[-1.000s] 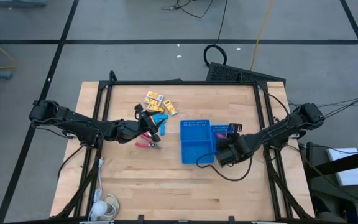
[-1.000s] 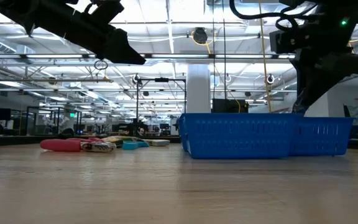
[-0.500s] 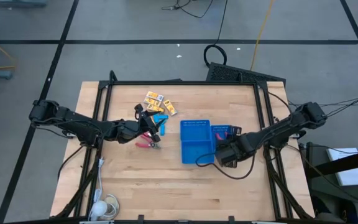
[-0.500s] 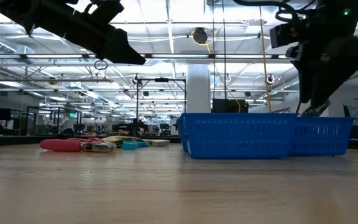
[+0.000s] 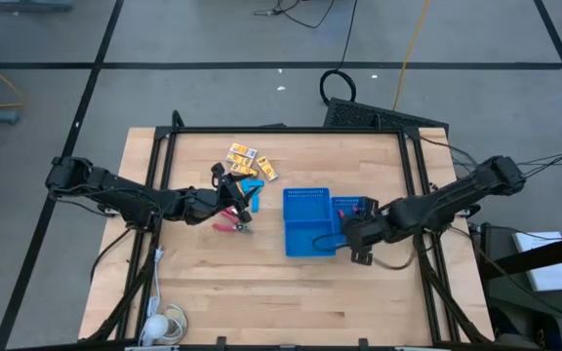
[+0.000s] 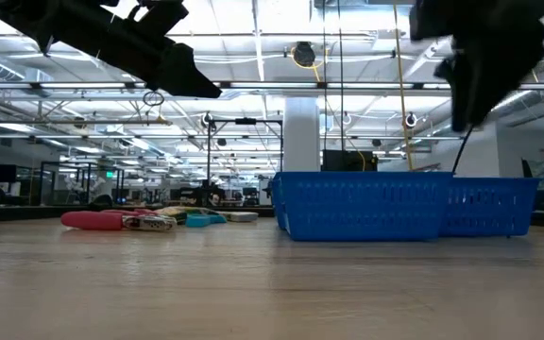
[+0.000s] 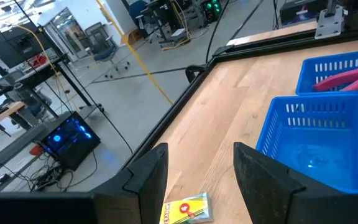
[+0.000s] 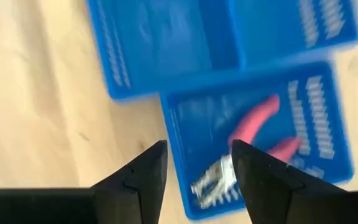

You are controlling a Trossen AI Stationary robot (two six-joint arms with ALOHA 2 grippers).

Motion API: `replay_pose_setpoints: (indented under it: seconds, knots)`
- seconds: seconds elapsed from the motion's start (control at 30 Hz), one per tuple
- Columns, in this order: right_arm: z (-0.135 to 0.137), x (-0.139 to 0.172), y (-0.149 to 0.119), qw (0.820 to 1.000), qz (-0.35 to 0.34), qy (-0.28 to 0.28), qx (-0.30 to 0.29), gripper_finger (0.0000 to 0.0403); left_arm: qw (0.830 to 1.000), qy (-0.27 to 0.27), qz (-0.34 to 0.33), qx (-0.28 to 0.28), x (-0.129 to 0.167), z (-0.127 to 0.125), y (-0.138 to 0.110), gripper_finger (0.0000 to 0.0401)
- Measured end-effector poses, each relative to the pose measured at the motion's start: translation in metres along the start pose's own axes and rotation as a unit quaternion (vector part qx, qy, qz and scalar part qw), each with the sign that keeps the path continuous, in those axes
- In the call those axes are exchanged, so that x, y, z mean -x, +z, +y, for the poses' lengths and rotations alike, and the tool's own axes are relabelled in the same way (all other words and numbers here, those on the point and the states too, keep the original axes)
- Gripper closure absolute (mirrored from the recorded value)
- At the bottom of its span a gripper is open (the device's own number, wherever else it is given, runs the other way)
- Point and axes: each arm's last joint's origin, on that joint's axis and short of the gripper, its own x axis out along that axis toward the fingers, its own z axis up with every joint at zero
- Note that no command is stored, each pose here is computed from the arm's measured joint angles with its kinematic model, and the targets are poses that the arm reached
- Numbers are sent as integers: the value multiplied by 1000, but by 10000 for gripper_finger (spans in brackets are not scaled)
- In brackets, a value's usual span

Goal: Pick & Place School Supplies
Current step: Put the bottom pink hole puncher into the right vertical blue bin

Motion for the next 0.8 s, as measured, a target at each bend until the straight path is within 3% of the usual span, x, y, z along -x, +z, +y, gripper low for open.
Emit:
replay_pose_setpoints:
  seconds: [0.1, 0.17, 0.27, 0.43, 0.6, 0.7, 0.8]
  knots:
    - [-1, 26, 2, 994, -111, 20, 4, 236, 999, -35, 19, 33, 1, -4, -5, 215]
    - [-2, 41, 0, 979, -200, 34, 18, 235, 994, -84, 48, 51, 2, -7, -12, 215]
    - [-5, 52, -8, 949, -307, 44, 48, 233, 979, -143, 112, 97, 3, -10, -24, 215]
    - [-16, 51, -20, 886, -454, 27, 86, 234, 948, -189, 214, 137, 7, -10, -42, 215]
    - [-32, 40, -34, 828, -552, -15, 94, 238, 911, -270, 283, 133, 19, -14, -50, 215]
    - [-41, 31, -46, 800, -596, -25, 74, 238, 893, -280, 332, 115, 26, -15, -58, 215]
    - [-49, 19, -61, 783, -619, -28, 58, 238, 882, -280, 369, 89, 33, -15, -65, 215]
